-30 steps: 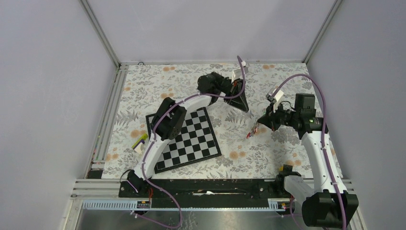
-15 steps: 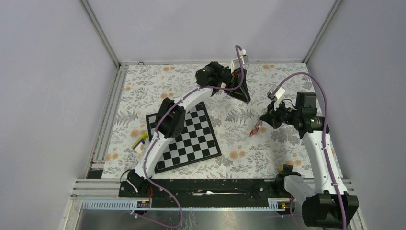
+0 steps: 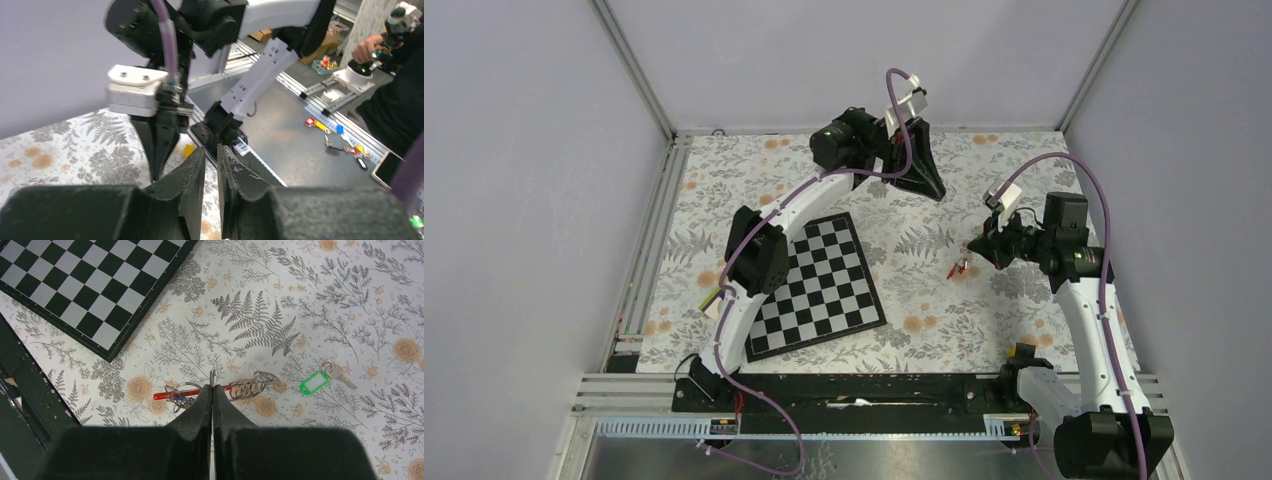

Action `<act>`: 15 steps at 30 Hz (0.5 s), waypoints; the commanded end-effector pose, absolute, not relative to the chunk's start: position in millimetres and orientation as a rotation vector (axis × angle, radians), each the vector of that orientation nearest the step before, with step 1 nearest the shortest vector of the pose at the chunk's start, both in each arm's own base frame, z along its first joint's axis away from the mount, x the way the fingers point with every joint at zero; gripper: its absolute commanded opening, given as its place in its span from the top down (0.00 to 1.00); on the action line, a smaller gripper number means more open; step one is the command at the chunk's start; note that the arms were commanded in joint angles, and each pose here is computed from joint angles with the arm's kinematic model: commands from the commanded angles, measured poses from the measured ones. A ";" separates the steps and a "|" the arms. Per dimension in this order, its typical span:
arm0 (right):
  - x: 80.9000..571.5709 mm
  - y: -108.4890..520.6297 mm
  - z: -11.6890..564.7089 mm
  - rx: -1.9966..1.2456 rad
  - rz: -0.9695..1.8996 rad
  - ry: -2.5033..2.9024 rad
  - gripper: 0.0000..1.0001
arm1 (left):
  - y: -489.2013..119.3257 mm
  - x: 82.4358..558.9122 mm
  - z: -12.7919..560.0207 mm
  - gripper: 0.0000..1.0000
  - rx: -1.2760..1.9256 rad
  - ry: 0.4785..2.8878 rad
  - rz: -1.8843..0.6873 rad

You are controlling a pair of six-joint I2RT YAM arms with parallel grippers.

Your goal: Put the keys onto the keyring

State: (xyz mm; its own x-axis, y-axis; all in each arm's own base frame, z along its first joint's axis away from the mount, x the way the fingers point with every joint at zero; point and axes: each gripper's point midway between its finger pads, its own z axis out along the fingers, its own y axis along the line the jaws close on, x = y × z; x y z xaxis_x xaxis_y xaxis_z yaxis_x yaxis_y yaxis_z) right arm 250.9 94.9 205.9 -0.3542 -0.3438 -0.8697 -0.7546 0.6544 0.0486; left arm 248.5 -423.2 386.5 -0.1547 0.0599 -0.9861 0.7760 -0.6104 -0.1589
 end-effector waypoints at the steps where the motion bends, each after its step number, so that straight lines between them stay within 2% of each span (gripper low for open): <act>1: 253.9 96.6 226.8 -0.869 0.542 1.883 1.00 | -430.6 276.3 446.6 0.80 1.364 0.954 -1.836; 3: 253.6 96.5 230.5 -0.870 0.538 1.877 1.00 | -440.1 297.5 458.9 0.74 1.274 0.998 -1.796; 4: 253.4 96.7 233.4 -0.871 0.534 1.870 1.00 | -444.7 309.0 461.0 0.68 1.229 1.036 -1.768; 6: 251.8 96.9 235.8 -0.871 0.533 1.866 1.00 | -452.0 333.4 458.3 0.60 1.147 1.123 -1.672; 8: 249.9 96.9 237.7 -0.871 0.530 1.863 1.00 | -455.9 356.0 449.0 0.59 1.083 1.192 -1.542; 12: 245.5 97.1 240.2 -0.869 0.530 1.864 1.00 | -451.9 408.8 410.5 0.46 0.961 1.355 -1.209; 15: 241.5 96.3 243.0 -0.864 0.530 1.879 1.00 | -448.8 431.4 362.9 0.39 0.949 1.465 -1.074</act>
State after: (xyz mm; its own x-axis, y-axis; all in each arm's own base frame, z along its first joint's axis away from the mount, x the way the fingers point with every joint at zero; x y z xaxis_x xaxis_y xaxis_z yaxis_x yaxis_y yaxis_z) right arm 244.1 95.2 216.2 -0.3290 -0.3450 -0.8790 -0.7554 0.6548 0.0257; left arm 385.5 -463.3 419.5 -0.2341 -0.1284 -0.9637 0.9722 -0.0226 -0.2331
